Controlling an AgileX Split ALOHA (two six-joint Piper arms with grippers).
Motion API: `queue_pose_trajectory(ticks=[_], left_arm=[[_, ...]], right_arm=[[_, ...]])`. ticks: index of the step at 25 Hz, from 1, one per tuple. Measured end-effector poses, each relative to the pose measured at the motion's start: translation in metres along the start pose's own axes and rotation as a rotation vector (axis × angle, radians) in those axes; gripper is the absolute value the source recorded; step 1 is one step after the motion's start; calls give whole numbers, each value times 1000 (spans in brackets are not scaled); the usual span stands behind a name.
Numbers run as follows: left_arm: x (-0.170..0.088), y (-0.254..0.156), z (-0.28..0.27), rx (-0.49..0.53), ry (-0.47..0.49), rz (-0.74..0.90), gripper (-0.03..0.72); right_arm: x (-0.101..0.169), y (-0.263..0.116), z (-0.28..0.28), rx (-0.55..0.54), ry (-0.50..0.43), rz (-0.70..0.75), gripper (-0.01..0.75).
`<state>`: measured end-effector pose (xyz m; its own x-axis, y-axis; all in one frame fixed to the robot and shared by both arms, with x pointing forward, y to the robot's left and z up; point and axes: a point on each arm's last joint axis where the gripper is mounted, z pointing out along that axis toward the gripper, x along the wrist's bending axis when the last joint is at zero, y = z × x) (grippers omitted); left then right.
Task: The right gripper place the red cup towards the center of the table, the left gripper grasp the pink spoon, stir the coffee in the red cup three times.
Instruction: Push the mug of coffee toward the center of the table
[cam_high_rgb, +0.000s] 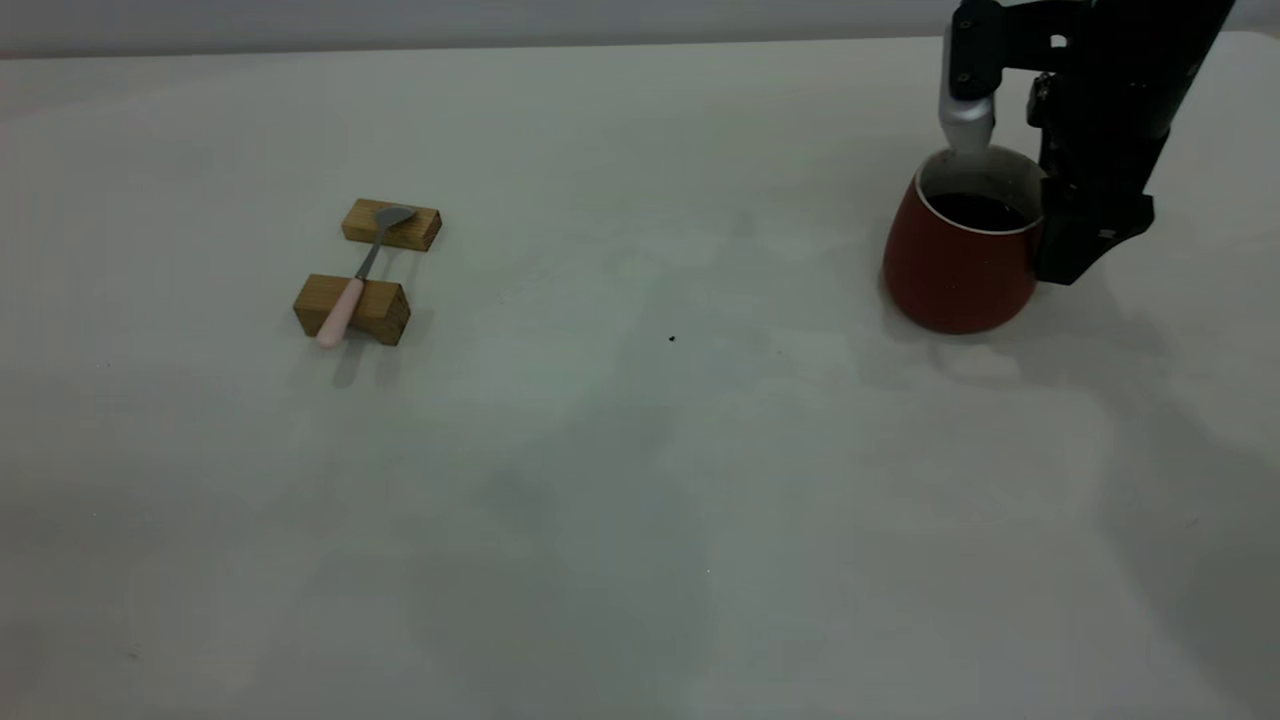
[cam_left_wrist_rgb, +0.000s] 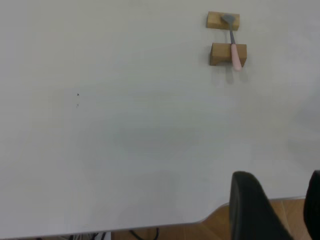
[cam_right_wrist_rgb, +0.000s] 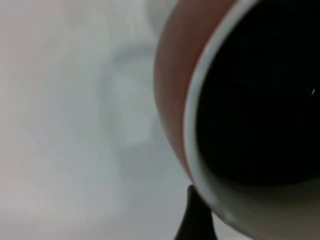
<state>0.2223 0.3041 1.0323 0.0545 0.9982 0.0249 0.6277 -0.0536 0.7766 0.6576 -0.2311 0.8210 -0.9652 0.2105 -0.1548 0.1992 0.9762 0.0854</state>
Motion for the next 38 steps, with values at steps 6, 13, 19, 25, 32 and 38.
queue_pose_trajectory(ticks=[6, 13, 19, 25, 32, 38], left_arm=[[0, 0, 0, 0, 0, 0, 342], [0, 0, 0, 0, 0, 0, 342], [0, 0, 0, 0, 0, 0, 342], [0, 0, 0, 0, 0, 0, 342], [0, 0, 0, 0, 0, 0, 342], [0, 0, 0, 0, 0, 0, 342]], right_arm=[[7, 23, 0, -43, -6, -20, 664], [24, 62, 0, -110, -1, -30, 659], [44, 100, -1, -185, 7, -22, 649], [58, 128, -3, -254, -10, 0, 639], [61, 137, -21, -291, 18, 70, 622], [51, 123, -104, -321, 70, 211, 596]])
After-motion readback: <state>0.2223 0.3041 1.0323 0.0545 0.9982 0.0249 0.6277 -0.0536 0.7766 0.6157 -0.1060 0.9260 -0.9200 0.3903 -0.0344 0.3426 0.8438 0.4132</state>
